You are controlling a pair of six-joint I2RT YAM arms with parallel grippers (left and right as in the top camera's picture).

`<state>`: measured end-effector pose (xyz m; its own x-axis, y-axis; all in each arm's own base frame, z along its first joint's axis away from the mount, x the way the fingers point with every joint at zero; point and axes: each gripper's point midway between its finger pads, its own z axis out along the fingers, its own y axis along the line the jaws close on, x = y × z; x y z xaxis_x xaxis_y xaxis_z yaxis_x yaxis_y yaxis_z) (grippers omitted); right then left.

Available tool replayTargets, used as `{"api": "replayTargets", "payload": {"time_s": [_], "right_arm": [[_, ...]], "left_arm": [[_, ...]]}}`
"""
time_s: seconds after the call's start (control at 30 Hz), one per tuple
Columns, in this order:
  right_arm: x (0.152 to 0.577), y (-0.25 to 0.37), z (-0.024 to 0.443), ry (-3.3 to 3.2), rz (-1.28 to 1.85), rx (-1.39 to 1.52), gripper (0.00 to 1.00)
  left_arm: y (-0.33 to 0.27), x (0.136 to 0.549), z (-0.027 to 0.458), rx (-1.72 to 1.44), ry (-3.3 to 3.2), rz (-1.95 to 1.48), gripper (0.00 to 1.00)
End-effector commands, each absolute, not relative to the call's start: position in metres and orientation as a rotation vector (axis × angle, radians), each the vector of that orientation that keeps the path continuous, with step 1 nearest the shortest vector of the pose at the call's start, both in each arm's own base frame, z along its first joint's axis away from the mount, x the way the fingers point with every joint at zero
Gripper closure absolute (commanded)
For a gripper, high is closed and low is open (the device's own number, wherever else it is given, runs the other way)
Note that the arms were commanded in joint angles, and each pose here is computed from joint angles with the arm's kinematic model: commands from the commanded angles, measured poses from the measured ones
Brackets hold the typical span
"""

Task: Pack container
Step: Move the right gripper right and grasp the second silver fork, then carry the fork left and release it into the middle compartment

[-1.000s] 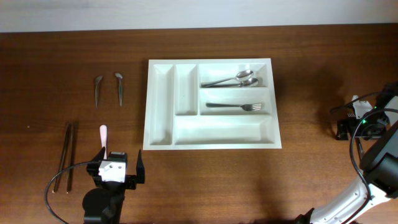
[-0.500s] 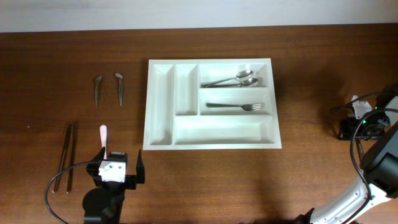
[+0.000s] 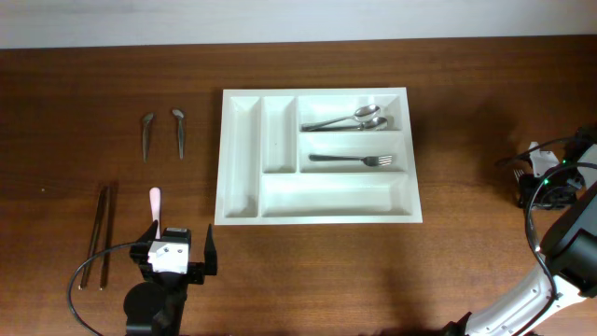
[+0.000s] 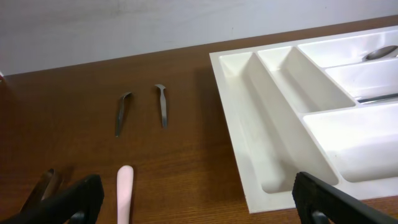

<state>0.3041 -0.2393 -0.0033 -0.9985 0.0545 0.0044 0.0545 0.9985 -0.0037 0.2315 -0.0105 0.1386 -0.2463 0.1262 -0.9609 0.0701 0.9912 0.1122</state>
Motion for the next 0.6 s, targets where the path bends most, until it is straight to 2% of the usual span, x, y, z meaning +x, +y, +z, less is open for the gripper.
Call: {"api": "replayTargets", "payload": {"time_s": [0.0, 0.07, 0.33, 0.57], "right_arm": [[0.297, -0.239, -0.021, -3.093, -0.017, -0.128, 0.87], [0.296, -0.238, -0.021, -3.091, -0.019, -0.128, 0.96], [0.305, -0.237, -0.016, -3.112, -0.033, -0.223, 0.96], [0.359, -0.227, 0.027, -3.2, -0.069, -0.488, 0.96]], "left_arm": [[-0.008, 0.231, 0.138, 0.143, 1.82, 0.069, 0.01], [-0.008, 0.231, 0.138, 0.143, 1.82, 0.069, 0.01], [-0.008, 0.231, 0.138, 0.143, 1.82, 0.069, 0.01], [-0.008, 0.231, 0.138, 0.143, 1.82, 0.069, 0.01]]}}
